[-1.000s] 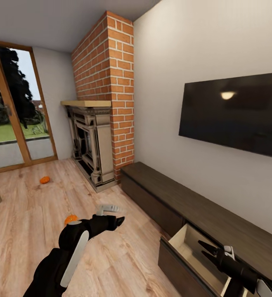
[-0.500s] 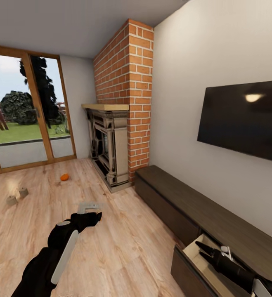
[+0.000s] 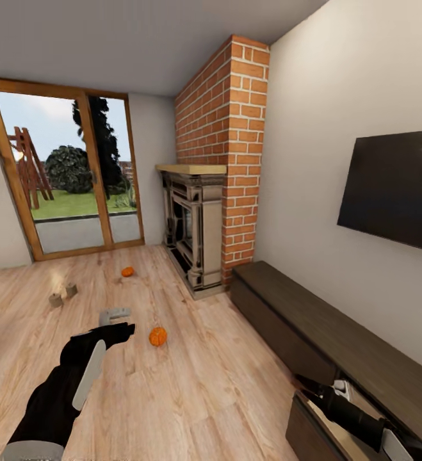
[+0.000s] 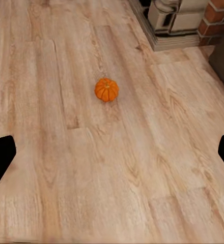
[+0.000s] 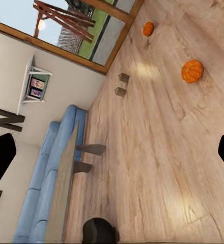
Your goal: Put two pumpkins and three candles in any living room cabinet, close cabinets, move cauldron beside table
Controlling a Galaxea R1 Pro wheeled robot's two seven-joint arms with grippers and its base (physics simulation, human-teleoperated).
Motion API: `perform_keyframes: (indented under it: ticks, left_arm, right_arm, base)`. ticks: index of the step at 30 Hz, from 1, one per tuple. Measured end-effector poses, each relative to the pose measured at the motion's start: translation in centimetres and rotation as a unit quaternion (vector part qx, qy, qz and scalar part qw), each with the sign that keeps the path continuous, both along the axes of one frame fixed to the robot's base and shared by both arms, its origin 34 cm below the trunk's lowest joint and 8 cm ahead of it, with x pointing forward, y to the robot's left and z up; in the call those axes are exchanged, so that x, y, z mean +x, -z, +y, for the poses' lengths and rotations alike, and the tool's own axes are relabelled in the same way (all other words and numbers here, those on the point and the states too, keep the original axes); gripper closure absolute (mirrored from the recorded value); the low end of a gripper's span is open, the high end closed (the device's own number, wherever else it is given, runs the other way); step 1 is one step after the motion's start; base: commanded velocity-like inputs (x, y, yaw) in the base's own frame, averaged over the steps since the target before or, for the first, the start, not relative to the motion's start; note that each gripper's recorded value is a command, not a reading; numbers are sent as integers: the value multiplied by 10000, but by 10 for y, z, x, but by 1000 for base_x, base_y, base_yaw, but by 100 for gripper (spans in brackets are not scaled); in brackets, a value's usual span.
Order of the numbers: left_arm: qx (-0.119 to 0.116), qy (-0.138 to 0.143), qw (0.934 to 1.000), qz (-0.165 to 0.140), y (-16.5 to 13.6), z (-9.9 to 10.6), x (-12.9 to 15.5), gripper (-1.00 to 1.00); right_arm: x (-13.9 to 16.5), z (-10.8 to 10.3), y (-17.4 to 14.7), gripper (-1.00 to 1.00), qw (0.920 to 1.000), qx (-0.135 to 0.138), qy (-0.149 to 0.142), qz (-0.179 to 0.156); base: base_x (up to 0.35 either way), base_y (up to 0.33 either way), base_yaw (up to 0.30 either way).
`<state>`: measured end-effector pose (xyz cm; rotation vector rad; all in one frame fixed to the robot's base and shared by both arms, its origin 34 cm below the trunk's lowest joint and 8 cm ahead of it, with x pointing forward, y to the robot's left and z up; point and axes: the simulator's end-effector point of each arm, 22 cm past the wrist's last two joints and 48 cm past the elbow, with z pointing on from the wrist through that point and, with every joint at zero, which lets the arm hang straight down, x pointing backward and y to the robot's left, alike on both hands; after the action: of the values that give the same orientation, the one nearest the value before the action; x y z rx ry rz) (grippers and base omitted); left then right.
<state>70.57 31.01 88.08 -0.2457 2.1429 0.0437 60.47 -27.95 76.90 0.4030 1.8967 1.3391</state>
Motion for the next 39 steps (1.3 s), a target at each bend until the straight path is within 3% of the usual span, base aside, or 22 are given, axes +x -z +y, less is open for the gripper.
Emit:
perform_keyframes:
  ticks: [15, 25, 39]
  left_arm:
    - [-96, -104, 9999, -86, -9, 9, 1, -100]
    - [-60, -126, 9999, -89, -12, 11, -1, -100]
    - [-46, -136, 9999, -34, -7, 12, -2, -100]
  right_arm:
    - [11, 11, 2, -100, 9994, -324, 60, 63]
    - [12, 12, -2, -100, 9994, -333, 60, 20]
    - [12, 12, -3, -100, 9994, -329, 66, 15]
  base:
    - [55, 86, 176]
    - [267, 183, 218]
    - [325, 82, 17]
